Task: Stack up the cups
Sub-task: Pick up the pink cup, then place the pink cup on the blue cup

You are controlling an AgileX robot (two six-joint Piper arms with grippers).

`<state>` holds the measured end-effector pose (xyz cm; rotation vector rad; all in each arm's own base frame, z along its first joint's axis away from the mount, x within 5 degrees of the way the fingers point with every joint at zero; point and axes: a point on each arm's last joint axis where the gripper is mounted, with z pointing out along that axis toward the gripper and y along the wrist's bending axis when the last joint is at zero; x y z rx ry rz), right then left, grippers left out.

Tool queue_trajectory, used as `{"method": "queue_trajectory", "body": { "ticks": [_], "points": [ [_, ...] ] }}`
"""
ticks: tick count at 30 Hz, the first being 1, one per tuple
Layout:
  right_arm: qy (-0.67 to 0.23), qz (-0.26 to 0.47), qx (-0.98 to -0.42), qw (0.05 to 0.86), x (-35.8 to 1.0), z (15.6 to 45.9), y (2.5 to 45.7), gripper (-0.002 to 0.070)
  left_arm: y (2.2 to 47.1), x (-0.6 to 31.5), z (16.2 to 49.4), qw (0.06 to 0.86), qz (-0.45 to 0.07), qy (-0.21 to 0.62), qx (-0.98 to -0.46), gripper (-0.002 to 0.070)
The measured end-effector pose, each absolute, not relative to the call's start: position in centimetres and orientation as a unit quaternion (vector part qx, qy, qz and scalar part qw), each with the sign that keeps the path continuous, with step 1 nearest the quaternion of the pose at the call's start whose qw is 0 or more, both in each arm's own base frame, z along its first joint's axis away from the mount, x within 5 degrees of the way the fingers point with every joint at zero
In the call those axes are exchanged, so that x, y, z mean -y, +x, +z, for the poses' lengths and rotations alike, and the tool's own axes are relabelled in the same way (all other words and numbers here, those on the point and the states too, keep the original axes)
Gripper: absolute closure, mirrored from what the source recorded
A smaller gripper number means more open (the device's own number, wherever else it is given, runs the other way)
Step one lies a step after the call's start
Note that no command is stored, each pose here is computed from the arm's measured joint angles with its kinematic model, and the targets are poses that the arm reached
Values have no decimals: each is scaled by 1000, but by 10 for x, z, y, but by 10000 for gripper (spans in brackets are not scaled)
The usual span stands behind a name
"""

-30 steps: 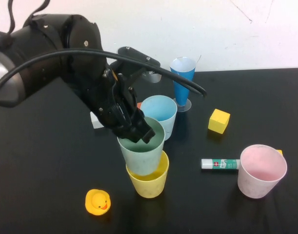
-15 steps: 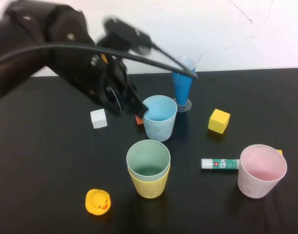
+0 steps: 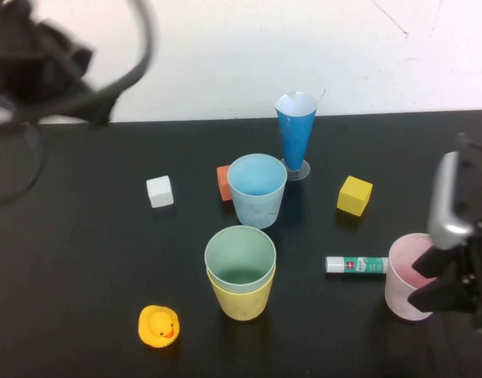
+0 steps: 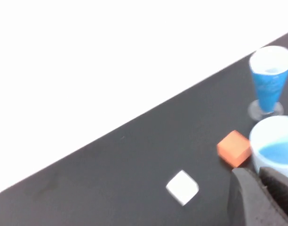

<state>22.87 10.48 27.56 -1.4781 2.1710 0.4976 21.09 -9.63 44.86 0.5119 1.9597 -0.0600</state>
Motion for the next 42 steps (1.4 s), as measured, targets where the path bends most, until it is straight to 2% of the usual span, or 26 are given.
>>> {"method": "queue_trajectory", "body": {
  "ticks": [6, 10, 12, 15, 16, 19, 24, 29, 32, 35, 42],
  "points": [
    [-562, 147, -797, 168, -118, 251, 261, 311, 166, 62, 426, 553, 6, 172, -815, 658],
    [-555, 142, -807, 142, -121, 234, 274, 336, 140, 43, 415, 564, 27, 157, -810, 660],
    [-553, 143, -810, 135, -122, 228, 277, 382, 129, 35, 407, 561, 31, 149, -813, 662],
    [-553, 146, -811, 124, -123, 221, 281, 490, 110, 23, 395, 555, 31, 126, -822, 664],
    [-553, 146, -811, 124, -124, 221, 282, 563, 104, 19, 391, 555, 29, 119, -823, 664],
    [-559, 145, -805, 134, -126, 232, 288, 631, 86, 6, 377, 547, 29, 96, -831, 666],
    [-593, 147, -777, 152, -144, 276, 297, 643, 63, -7, 349, 548, 30, 84, -832, 667],
    [-640, 126, -717, 246, -188, 339, 304, 644, 53, -15, 317, 554, 49, 88, -826, 667],
    [-655, 122, -686, 292, -216, 360, 311, 644, 53, -16, 298, 551, 57, 95, -827, 667],
    [-663, 120, -672, 308, -239, 360, 326, 645, 53, -15, 286, 554, 54, 101, -825, 667],
    [-662, 105, -701, 244, -264, 304, 373, 645, 51, -14, 288, 587, 38, 104, -802, 667]
  ]
}}
